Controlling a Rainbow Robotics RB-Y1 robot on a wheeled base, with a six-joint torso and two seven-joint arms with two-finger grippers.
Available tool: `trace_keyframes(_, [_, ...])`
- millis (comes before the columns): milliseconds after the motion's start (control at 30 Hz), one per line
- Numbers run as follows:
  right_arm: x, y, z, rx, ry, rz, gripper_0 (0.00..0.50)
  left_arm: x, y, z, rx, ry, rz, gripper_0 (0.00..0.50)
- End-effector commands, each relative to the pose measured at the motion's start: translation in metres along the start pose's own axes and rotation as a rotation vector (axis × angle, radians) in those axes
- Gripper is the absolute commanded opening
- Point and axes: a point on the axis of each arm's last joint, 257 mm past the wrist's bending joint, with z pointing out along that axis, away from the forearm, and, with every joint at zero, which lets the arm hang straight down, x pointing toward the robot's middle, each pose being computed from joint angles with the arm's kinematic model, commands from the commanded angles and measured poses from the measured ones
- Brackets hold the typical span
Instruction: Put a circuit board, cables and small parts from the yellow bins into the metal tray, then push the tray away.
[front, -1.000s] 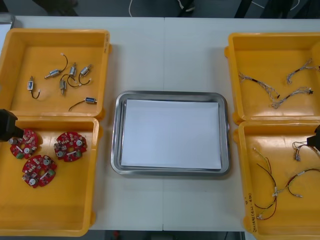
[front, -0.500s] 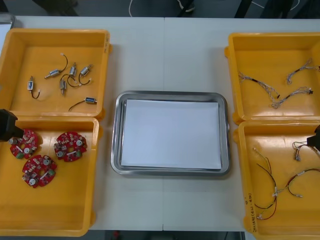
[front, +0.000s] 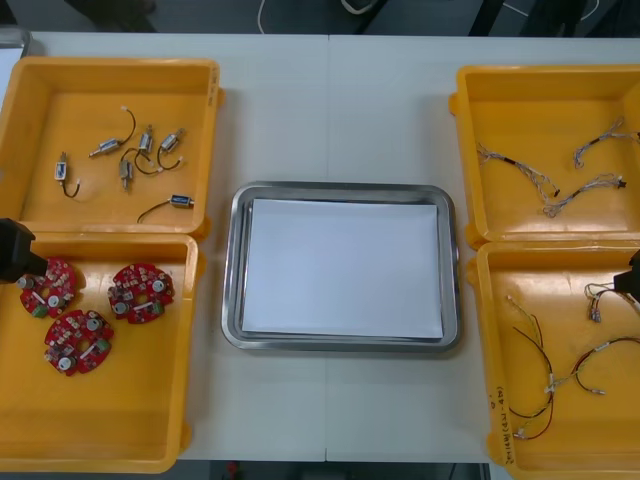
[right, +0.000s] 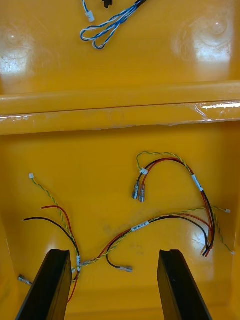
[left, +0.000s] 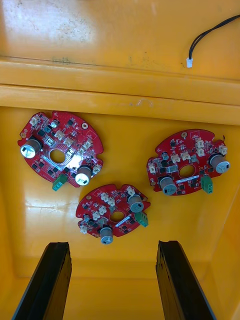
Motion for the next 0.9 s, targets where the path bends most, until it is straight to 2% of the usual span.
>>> trace_keyframes(33, [0.0007,-0.0139,-0.008,0.039,-0.004,0.006,0.5,-0.0055,0.0161,-0.0165,-0.048,-0.031,0.088,0.5])
trace_keyframes(900, [-0.0006,-0.0138,-0.0076,0.033,-0.008,0.02,0.5,-0.0055,0.0161,-0.0165,-0.048,-0.031,0.088,0.5])
